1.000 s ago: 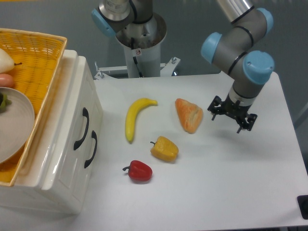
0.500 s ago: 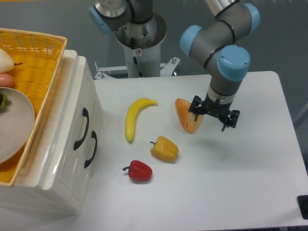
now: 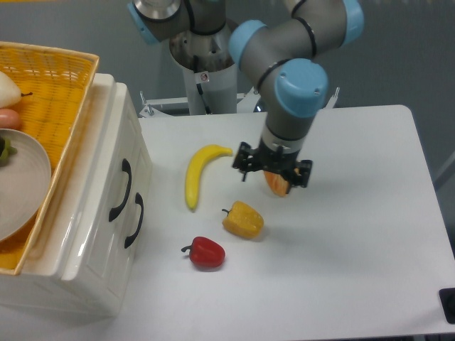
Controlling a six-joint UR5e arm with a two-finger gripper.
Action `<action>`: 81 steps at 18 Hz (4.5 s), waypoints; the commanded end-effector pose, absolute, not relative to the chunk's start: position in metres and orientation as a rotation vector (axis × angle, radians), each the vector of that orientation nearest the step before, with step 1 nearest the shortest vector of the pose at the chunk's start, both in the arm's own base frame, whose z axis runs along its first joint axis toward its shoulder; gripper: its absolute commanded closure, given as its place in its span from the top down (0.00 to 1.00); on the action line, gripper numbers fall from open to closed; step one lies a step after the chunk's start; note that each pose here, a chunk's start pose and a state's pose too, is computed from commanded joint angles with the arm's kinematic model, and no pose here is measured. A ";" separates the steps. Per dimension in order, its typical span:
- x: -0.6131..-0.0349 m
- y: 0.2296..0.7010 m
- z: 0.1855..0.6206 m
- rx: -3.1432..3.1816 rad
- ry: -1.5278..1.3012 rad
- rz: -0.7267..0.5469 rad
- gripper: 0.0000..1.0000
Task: Slide the top white drawer open
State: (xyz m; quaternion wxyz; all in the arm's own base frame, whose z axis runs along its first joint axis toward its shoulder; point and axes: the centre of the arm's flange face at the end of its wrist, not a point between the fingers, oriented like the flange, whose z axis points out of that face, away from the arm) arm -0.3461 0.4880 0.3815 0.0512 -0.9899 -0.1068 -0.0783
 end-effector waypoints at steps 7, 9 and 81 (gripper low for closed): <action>-0.301 0.513 0.384 -3.026 -0.338 -0.346 1.00; -0.294 0.520 0.390 -3.006 -0.359 -0.360 1.00; -0.242 0.581 0.370 -2.963 -0.507 -0.465 1.00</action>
